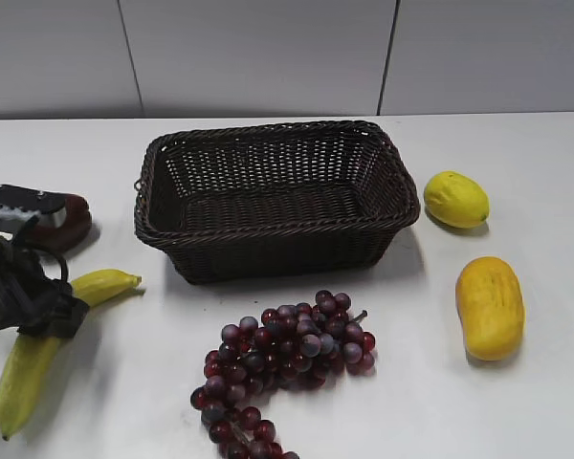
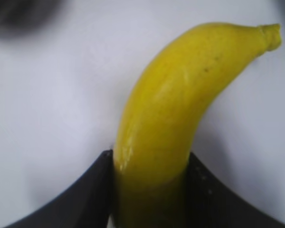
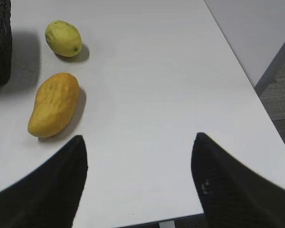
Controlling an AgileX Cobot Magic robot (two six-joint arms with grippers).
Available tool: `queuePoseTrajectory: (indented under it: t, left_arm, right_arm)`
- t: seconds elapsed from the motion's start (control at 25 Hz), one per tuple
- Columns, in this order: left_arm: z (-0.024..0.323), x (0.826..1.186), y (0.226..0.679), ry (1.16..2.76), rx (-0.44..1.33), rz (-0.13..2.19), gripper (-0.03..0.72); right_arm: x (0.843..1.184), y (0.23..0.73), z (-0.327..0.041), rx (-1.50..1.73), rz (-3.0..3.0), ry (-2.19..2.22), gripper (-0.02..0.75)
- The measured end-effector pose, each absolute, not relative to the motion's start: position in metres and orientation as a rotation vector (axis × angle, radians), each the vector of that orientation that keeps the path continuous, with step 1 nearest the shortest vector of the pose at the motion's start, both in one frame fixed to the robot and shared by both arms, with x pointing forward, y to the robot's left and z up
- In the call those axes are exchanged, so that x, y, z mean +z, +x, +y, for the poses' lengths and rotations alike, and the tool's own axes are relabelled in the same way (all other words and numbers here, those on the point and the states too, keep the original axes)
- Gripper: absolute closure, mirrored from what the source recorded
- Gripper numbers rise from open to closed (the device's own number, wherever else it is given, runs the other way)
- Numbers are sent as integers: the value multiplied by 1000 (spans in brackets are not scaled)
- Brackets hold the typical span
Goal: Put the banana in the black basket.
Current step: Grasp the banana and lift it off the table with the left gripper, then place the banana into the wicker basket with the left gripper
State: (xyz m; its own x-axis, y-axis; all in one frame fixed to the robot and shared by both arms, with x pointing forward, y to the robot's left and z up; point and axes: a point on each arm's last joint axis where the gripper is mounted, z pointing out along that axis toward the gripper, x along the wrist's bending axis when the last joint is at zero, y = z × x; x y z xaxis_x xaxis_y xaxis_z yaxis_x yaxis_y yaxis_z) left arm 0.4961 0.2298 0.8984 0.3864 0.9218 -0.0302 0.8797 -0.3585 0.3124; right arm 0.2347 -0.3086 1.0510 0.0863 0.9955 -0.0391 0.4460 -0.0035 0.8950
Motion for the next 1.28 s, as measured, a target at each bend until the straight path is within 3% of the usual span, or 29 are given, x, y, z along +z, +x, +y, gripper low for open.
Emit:
queuePoseTrajectory:
  t: [0.52,1.0,1.28]
  left_arm:
    - [232,988,479,2201,404,1453,375]
    - [215,1105,524,1932,625,1254,375]
    - [172,1096,553,1924,629,1138,375]
  right_arm:
    - [1051,235,-309,870,1472,1567,187]
    - [1051,235,-309,870,1472,1567,187]
    - [1051,235,-309,870,1472,1567,187]
